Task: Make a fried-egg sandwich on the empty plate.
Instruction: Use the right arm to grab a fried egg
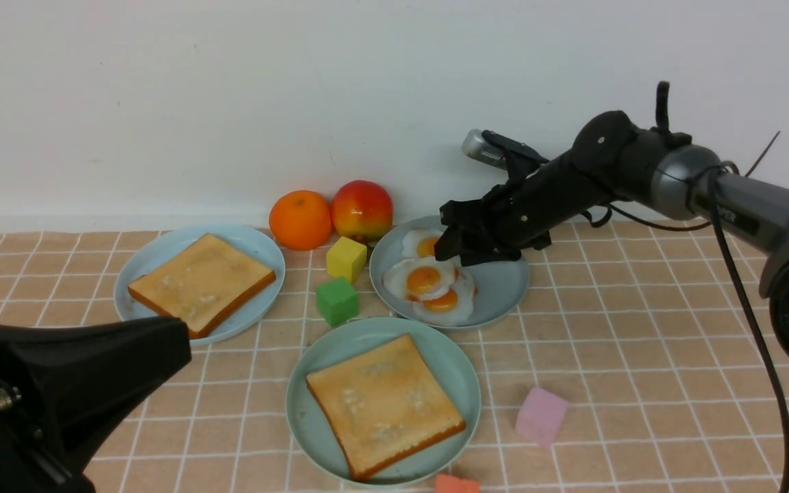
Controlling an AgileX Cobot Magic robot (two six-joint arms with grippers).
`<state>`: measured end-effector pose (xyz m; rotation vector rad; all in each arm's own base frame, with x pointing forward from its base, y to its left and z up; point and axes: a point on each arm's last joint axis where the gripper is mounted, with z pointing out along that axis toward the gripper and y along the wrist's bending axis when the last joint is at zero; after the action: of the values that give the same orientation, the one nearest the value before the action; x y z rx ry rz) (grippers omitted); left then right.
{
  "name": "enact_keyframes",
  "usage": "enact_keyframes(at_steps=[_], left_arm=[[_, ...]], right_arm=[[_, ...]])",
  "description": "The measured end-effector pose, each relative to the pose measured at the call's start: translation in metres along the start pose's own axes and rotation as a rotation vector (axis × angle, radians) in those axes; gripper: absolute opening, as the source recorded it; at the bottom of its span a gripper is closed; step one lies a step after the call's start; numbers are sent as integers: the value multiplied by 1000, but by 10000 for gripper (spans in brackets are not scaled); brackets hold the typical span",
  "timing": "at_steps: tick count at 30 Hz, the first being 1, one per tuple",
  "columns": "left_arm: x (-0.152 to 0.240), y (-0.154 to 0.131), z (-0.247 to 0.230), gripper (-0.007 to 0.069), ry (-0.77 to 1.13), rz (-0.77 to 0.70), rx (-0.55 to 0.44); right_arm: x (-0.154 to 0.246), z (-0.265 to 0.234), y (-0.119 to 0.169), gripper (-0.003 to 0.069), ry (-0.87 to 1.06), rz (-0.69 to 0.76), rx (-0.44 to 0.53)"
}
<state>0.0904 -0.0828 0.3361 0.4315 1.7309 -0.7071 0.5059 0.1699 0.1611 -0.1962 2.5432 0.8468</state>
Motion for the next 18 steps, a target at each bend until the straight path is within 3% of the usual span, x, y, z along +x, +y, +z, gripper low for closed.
enact_keyframes(at_steps=[18], left_arm=[[0,0,0,29,0,0,0]], right_arm=[[5,2,6,328,43,-7,-16]])
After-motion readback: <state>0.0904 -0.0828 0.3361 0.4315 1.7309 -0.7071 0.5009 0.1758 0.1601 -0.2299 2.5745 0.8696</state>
